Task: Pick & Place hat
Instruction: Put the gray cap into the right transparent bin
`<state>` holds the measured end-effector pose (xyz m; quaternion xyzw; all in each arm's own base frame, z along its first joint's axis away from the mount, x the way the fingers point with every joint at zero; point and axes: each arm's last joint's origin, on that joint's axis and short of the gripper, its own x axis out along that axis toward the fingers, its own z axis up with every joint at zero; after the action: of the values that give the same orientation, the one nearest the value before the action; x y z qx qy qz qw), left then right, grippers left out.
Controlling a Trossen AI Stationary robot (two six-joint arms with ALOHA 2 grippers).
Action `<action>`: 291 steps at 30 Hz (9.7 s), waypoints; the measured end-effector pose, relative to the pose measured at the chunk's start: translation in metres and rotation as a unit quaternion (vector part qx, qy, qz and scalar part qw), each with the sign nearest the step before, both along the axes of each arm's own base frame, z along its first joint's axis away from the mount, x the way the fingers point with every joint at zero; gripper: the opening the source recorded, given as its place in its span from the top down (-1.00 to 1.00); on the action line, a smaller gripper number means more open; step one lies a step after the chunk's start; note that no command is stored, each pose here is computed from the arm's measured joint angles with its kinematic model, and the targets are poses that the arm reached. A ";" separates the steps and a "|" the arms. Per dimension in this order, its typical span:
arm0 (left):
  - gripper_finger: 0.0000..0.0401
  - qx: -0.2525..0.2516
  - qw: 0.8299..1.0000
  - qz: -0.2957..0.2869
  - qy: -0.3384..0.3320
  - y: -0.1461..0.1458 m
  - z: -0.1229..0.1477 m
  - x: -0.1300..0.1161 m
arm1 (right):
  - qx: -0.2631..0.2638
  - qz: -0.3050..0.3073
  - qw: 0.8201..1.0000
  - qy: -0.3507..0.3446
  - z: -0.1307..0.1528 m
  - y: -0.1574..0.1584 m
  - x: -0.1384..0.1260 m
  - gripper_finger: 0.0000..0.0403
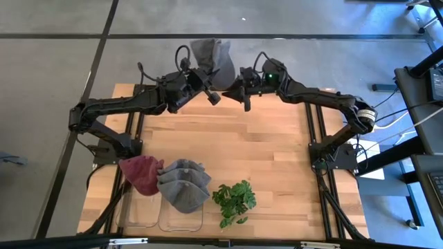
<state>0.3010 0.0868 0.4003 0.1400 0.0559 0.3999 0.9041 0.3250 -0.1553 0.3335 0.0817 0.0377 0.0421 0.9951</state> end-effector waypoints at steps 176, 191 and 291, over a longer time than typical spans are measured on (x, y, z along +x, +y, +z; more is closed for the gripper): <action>0.88 -0.488 0.694 -0.486 0.213 -0.197 0.065 -0.081 | 0.086 -0.195 0.943 0.257 -0.021 -0.008 -0.054 0.15; 0.88 -0.489 0.659 -0.493 0.289 -0.259 0.033 -0.061 | 0.123 -0.185 0.916 0.334 -0.033 0.003 -0.060 0.15; 0.70 -0.485 0.704 -0.237 0.462 -0.236 -0.121 -0.043 | 0.120 -0.155 0.908 0.370 -0.038 0.038 -0.048 0.15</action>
<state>0.2579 -0.1489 0.2792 -0.1415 0.6176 -0.0247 0.7733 0.2774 -0.1172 0.2958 0.2152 0.3848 -0.1416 0.8863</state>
